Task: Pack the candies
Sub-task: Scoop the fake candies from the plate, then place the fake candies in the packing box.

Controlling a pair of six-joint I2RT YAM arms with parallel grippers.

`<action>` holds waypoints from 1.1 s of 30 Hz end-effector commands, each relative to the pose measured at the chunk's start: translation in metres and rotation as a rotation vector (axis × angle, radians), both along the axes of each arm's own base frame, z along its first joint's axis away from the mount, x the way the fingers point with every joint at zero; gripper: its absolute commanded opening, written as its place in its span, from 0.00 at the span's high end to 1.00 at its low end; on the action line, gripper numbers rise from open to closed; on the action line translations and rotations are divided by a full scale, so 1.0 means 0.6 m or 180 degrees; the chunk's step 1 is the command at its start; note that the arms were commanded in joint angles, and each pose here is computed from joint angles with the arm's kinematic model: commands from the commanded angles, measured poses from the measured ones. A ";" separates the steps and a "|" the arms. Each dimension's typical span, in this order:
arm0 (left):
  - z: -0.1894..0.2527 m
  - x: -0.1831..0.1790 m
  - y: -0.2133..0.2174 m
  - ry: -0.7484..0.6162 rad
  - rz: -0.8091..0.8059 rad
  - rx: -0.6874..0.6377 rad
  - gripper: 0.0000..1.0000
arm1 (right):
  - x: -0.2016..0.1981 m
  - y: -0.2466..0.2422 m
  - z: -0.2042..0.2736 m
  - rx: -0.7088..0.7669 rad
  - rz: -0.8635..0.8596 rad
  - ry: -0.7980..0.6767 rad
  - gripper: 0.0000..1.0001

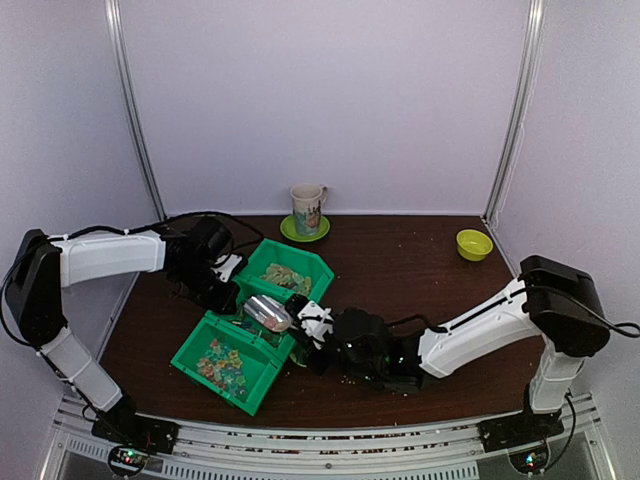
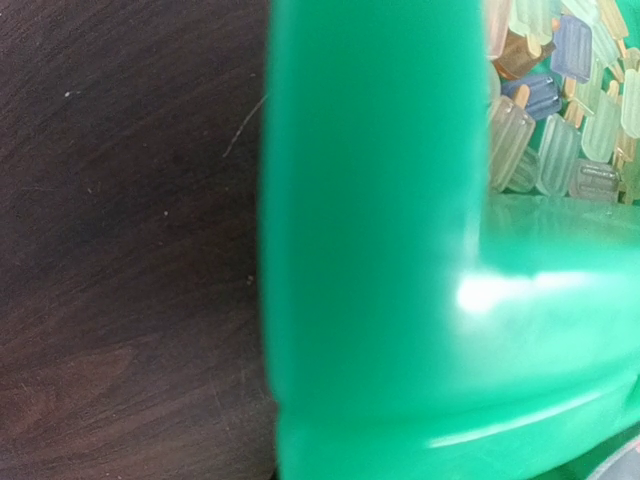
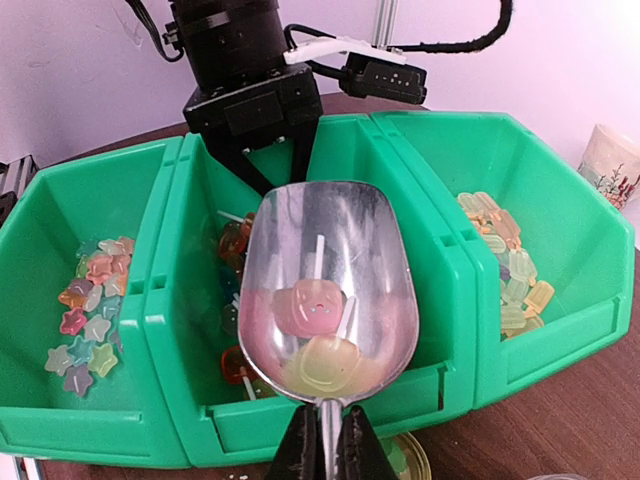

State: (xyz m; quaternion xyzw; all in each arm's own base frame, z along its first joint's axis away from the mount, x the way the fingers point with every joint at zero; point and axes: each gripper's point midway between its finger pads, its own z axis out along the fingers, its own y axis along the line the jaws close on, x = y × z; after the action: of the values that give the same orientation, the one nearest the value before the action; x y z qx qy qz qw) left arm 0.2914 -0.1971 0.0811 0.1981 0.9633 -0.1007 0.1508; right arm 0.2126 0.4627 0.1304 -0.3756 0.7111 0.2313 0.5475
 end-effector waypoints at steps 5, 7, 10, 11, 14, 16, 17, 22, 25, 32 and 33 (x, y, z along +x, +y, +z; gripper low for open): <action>0.058 0.048 -0.020 -0.0334 0.0130 -0.0329 1.00 | -0.002 -0.050 0.064 0.0067 -0.0091 -0.0187 1.00; 0.057 0.048 -0.019 -0.0329 0.0140 -0.0323 1.00 | -0.004 -0.068 0.075 0.0035 -0.0127 -0.0218 1.00; 0.058 0.050 -0.016 -0.0335 0.0157 -0.0315 1.00 | -0.006 -0.100 0.091 -0.0040 -0.0210 -0.0253 1.00; 0.059 0.050 -0.015 -0.0338 0.0160 -0.0313 1.00 | -0.006 -0.111 0.093 -0.0078 -0.0245 -0.0260 1.00; 0.060 0.051 -0.015 -0.0350 0.0164 -0.0311 1.00 | -0.006 -0.144 0.097 -0.0203 -0.0356 -0.0270 1.00; 0.061 0.050 -0.014 -0.0349 0.0169 -0.0310 1.00 | -0.005 -0.169 0.100 -0.0291 -0.0466 -0.0262 1.00; 0.061 0.050 -0.014 -0.0348 0.0167 -0.0307 1.00 | -0.005 -0.180 0.100 -0.0339 -0.0514 -0.0248 1.00; 0.063 0.051 -0.013 -0.0357 0.0173 -0.0311 1.00 | -0.013 -0.231 0.091 -0.0599 -0.0649 -0.0104 1.00; 0.062 0.050 -0.013 -0.0352 0.0172 -0.0311 1.00 | -0.019 -0.258 0.086 -0.0726 -0.0724 0.0031 1.00; 0.061 0.050 -0.012 -0.0351 0.0176 -0.0303 1.00 | -0.031 -0.312 0.068 -0.1169 -0.0918 0.0322 1.00; 0.060 0.050 -0.013 -0.0347 0.0175 -0.0298 1.00 | -0.033 -0.314 0.067 -0.1222 -0.0921 0.0359 1.00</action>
State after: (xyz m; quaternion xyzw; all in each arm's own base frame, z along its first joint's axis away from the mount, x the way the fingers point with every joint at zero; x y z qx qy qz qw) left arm 0.2973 -0.1871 0.0807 0.1800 0.9674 -0.0897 0.1538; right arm 0.1934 0.2959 0.1702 -0.3661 0.7908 0.0701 0.4856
